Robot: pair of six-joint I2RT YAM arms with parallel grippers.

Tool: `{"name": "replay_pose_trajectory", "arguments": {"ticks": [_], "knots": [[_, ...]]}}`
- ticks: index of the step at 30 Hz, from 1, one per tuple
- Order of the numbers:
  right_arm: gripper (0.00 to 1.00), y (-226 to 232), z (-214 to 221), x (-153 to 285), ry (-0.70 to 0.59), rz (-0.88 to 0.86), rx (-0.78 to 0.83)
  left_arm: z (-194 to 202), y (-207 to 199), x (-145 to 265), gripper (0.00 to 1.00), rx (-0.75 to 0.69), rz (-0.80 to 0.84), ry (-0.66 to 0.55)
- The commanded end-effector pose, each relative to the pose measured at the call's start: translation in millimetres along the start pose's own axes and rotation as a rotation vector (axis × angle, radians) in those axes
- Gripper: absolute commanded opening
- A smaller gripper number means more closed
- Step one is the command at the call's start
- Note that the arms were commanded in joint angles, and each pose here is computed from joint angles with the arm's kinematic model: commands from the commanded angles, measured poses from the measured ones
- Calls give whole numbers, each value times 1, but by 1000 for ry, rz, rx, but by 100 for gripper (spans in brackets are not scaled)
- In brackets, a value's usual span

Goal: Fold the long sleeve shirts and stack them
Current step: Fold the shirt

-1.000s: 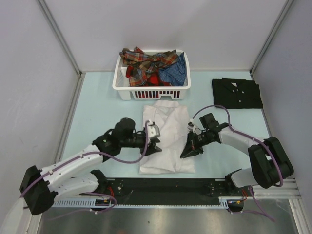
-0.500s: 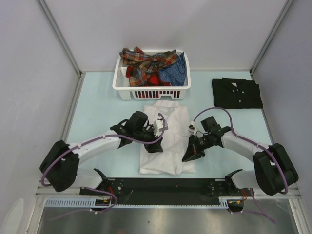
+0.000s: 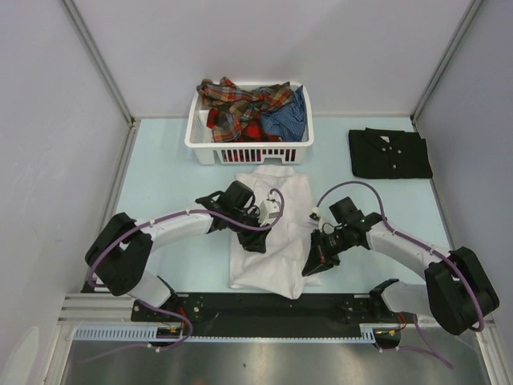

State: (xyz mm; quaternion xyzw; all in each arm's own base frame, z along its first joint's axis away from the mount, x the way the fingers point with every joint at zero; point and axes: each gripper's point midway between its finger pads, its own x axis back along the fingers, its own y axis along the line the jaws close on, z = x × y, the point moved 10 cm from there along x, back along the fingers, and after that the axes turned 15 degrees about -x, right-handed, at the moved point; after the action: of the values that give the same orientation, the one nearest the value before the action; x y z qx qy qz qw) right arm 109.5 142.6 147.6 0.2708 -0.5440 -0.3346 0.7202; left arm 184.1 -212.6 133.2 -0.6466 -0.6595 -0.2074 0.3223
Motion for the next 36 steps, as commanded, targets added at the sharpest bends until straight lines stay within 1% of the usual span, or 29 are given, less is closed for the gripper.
{"name": "replay_pose_trajectory", "arguments": {"ticks": [1, 3, 5, 7, 8, 9, 11, 12, 15, 17, 18, 21, 23, 24, 25, 28, 30, 31, 32, 33, 35, 36], "knots": [[0, 0, 9, 5, 0, 26, 12, 8, -3, 3, 48, -22, 49, 62], [0, 0, 10, 5, -4, 31, 19, 14, -3, 1, 49, -6, 44, 93], [0, -1, 11, 5, -13, 32, 21, 16, -3, 0, 47, 4, 45, 104], [0, -1, 10, 4, -17, 37, 19, 16, -3, 0, 41, 3, 48, 107], [0, -1, 10, 4, -19, 37, 19, 15, -4, 1, 40, 6, 57, 111], [0, -1, 10, 4, -21, 37, 20, 15, -4, 2, 35, -2, 63, 114], [0, -2, 11, 4, -20, 38, 21, 15, -6, 5, 28, -9, 74, 120], [0, -2, 11, 4, -21, 35, 22, 14, -8, 8, 22, -28, 77, 115], [0, -2, 12, 5, -24, 35, 27, 19, -12, 12, 15, -34, 90, 133], [0, -1, 12, 5, -25, 36, 27, 22, -13, 13, 12, -34, 85, 147], [0, -2, 12, 5, -27, 34, 34, 23, -13, 13, 9, -33, 76, 156], [0, -2, 13, 4, -24, 35, 31, 20, -14, 16, 4, -31, 58, 138], [0, -2, 12, 4, -24, 39, 36, 13, -17, 23, 5, -80, 46, 77], [0, -2, 13, 4, -23, 38, 34, 8, -20, 26, 9, -112, 65, 37], [0, -3, 13, 4, -25, 40, 32, 4, -24, 30, 11, -140, 65, 4], [0, -3, 12, 3, -25, 40, 30, -5, -33, 32, 11, -199, 109, -31], [0, -3, 11, 3, -30, 42, 29, -8, -41, 29, 11, -249, 145, -12], [0, -2, 11, 3, -30, 42, 30, -10, -43, 29, 13, -280, 145, -9], [0, -3, 12, 3, -29, 41, 26, -11, -48, 27, 24, -312, 152, 2], [0, -3, 11, 3, -28, 42, 25, -11, -47, 28, 29, -333, 127, 12], [0, -3, 11, 3, -30, 40, 26, -11, -39, 34, 36, -291, 65, 3], [0, -3, 12, 3, -28, 40, 26, -11, -34, 36, 36, -262, 49, -7]]}}
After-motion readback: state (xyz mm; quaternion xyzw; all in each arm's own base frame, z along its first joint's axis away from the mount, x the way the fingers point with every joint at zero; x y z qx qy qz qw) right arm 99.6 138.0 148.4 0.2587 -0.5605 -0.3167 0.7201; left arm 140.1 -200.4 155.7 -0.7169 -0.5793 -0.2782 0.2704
